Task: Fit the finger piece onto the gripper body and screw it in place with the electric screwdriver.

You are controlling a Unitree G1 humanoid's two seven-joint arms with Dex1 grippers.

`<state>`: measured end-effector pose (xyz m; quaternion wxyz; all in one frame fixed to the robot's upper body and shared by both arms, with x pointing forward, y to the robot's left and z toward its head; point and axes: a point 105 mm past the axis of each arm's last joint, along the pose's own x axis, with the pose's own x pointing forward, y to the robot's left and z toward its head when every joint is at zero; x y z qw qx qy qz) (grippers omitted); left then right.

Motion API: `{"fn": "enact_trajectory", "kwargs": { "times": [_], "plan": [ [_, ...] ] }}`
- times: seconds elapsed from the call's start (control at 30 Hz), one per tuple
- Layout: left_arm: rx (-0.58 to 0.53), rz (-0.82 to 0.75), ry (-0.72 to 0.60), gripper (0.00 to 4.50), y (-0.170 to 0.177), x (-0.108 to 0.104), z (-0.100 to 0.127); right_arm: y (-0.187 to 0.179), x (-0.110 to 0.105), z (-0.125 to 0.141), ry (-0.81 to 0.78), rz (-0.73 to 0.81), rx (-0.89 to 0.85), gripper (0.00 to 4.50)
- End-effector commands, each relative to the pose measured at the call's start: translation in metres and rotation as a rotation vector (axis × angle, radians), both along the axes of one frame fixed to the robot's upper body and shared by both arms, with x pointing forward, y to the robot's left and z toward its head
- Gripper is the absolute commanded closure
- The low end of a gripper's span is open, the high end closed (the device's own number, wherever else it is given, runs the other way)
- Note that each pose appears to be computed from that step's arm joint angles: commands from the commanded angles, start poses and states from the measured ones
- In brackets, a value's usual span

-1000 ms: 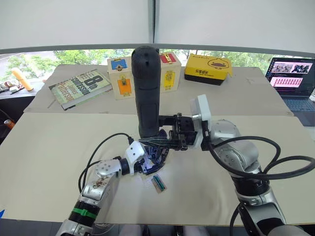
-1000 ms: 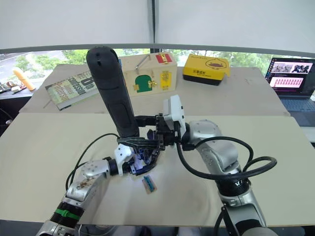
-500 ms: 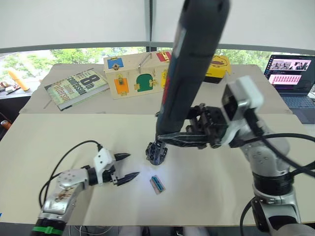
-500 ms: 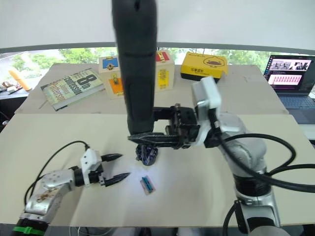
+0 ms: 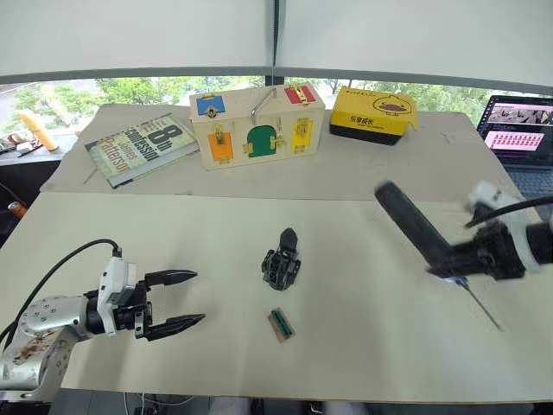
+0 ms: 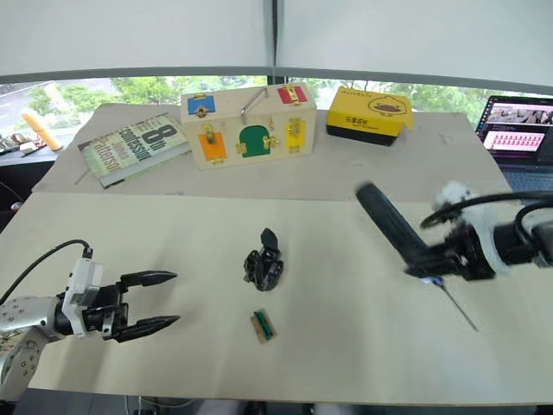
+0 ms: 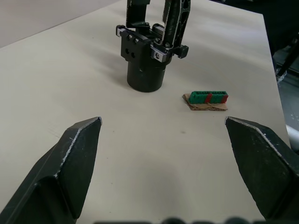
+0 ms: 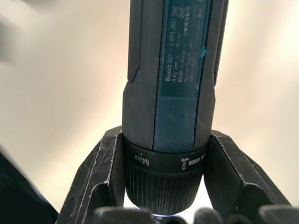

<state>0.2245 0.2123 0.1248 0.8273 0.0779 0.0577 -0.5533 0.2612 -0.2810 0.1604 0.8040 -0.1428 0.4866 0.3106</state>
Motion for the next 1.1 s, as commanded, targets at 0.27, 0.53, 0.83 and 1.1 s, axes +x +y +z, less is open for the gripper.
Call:
{"fn": "enact_trajectory", "kwargs": {
  "times": [0.27,0.53,0.83,1.1],
  "plan": [
    [0.052,0.070,-0.036,0.03,0.015,-0.005,-0.006,-0.025,0.028,-0.030,0.022,-0.028,-0.098,2.55],
    [0.080,0.153,-0.053,0.00,0.023,0.001,-0.009,-0.032,0.041,-0.029,-0.016,-0.031,-0.088,0.87],
    [0.164,0.261,-0.081,0.00,0.040,0.010,-0.010,-0.020,0.041,0.024,-0.235,0.232,0.014,0.04],
    [0.274,0.330,-0.125,0.00,0.058,0.010,-0.016,0.051,0.015,0.067,-0.729,0.759,0.391,0.04]
  ]
}}
